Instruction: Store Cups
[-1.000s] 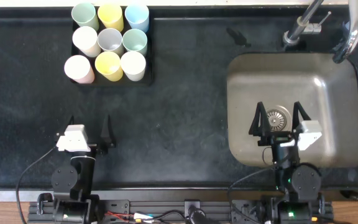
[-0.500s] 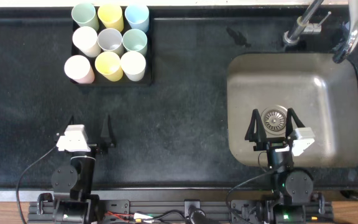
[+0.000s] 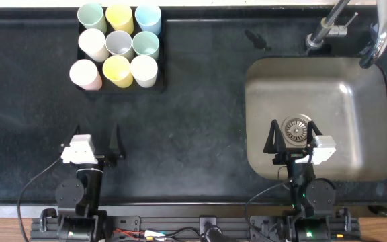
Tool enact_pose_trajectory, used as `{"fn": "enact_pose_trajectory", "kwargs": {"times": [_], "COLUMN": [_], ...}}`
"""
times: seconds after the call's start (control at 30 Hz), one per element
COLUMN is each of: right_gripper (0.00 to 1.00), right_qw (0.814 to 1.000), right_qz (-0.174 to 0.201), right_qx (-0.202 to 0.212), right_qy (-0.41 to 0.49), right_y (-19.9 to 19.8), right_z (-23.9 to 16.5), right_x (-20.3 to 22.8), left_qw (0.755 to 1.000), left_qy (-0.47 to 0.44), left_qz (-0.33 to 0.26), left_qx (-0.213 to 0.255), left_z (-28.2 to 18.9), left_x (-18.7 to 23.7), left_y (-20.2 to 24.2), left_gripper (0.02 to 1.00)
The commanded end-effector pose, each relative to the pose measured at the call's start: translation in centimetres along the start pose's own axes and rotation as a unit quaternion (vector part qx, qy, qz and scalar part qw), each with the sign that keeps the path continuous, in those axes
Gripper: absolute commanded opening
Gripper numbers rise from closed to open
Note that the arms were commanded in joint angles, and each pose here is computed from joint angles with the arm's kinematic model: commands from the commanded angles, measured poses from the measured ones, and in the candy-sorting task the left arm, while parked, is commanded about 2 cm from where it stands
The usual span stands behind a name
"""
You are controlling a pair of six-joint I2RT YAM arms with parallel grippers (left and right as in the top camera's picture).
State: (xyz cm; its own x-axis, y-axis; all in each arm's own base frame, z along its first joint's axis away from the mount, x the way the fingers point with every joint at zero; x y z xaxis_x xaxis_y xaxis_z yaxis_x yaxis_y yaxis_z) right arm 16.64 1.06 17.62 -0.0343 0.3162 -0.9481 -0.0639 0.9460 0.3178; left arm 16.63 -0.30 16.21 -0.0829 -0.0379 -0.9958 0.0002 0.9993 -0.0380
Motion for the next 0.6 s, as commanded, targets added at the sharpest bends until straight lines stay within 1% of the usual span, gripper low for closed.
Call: {"fn": "enact_pose_trajectory", "kwargs": {"times": [0.03, 0.23, 0.3, 0.4, 0.6], "right_gripper": [0.996, 0.996, 0.993, 0.996, 0.996], "right_qw": [0.999, 0.987, 0.983, 0.982, 0.982], "right_qz": [-0.047, -0.158, -0.181, -0.190, -0.189], "right_qx": [-0.003, -0.003, -0.003, -0.003, -0.001], "right_qy": [0.000, 0.000, 0.000, 0.000, 0.000], "right_y": [-0.01, 0.00, 0.00, 0.00, -0.05], "right_z": [0.02, 0.02, 0.02, 0.02, 0.02], "right_x": [0.36, 0.36, 0.36, 0.36, 0.36], "left_qw": [1.000, 1.000, 1.000, 1.000, 1.000], "left_qy": [-0.002, -0.002, -0.002, -0.002, -0.002], "left_qz": [0.011, 0.010, 0.010, 0.011, 0.011], "left_qx": [0.000, 0.000, 0.000, 0.000, 0.000], "left_z": [-0.04, -0.04, -0.04, -0.04, -0.04], "left_x": [-0.03, -0.03, -0.03, -0.03, -0.03], "left_y": [0.07, 0.07, 0.07, 0.07, 0.07], "left_gripper": [1.000, 1.000, 0.998, 0.998, 1.000]}}
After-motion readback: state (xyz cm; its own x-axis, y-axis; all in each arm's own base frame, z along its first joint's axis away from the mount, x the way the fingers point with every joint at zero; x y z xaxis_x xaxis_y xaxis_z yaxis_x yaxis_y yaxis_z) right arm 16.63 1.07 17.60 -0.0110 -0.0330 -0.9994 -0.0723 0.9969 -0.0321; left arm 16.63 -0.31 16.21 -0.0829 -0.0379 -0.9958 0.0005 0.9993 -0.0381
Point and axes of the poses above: each gripper's point midway between its finger pads, its own z axis out along the fingers, its own y axis along the line the jaws close on, x = y × z, the point moved 8 cm from there along -z, back along the fingers, and after that the axes turned 3 degrees about z, right-handed, at the moved point
